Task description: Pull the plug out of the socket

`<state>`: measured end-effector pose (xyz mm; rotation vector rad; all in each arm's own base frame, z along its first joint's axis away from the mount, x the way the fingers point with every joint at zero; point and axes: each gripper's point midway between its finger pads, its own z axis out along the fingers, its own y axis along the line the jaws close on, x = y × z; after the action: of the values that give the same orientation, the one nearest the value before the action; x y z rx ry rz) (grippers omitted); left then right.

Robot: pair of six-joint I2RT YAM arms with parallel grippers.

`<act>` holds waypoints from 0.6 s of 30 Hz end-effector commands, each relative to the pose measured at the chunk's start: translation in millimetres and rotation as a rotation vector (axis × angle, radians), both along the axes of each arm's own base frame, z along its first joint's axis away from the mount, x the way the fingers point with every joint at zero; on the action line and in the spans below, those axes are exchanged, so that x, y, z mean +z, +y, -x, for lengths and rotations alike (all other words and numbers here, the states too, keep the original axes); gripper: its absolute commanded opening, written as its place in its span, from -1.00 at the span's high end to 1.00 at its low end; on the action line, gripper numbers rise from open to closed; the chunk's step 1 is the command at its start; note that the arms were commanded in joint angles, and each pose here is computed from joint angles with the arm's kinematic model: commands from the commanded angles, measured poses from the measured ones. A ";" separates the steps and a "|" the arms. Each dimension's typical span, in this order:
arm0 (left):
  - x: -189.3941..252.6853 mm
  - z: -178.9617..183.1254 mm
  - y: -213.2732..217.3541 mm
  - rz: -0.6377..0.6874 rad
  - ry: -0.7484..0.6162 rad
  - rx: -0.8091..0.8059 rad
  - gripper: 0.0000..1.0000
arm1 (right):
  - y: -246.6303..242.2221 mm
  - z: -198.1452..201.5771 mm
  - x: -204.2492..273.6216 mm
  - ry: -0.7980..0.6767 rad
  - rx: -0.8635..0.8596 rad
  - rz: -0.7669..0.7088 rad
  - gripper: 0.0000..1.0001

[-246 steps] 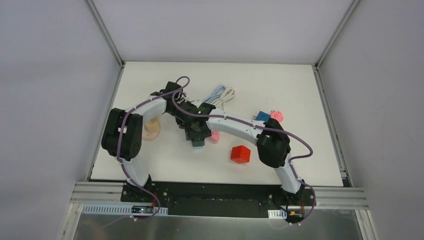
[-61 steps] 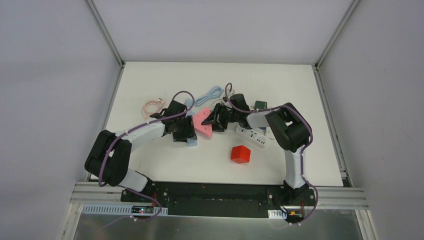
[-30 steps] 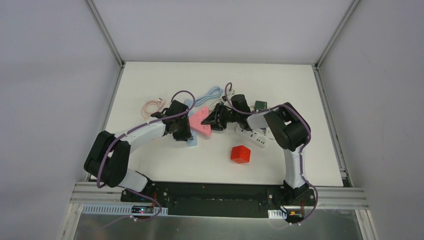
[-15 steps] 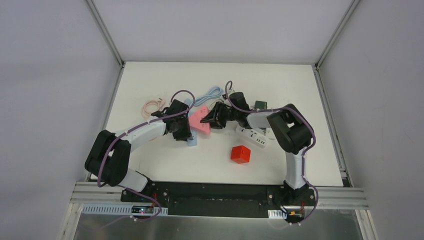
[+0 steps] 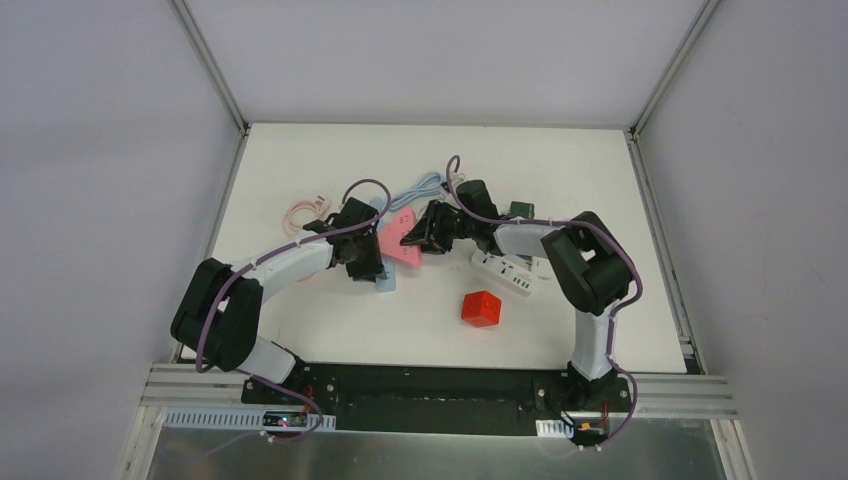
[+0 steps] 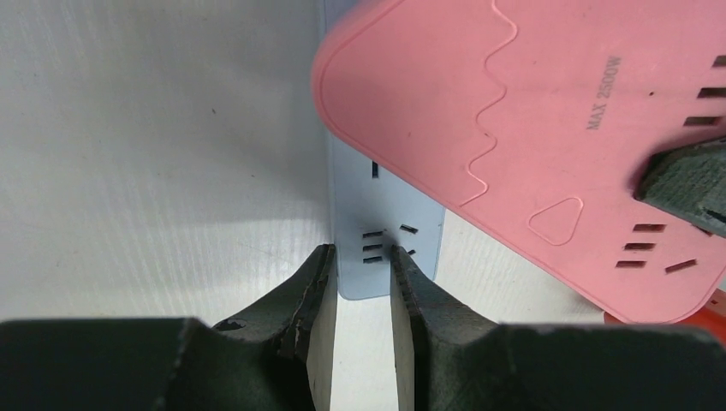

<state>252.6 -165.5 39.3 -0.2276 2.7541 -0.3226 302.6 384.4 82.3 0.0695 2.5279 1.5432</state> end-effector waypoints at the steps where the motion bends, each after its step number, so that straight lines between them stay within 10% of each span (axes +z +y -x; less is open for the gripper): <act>1: -35.6 26.8 28.8 -0.162 0.119 0.009 0.52 | 5.4 -5.7 61.0 -0.166 0.021 -0.089 1.00; 18: -35.9 23.7 26.7 -0.162 0.124 0.012 0.53 | 8.9 -16.9 56.0 0.186 -0.042 -0.106 1.00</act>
<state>262.4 -170.0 41.2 -0.2354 2.7357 -0.3312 312.6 379.3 95.6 0.3611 2.5995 1.6318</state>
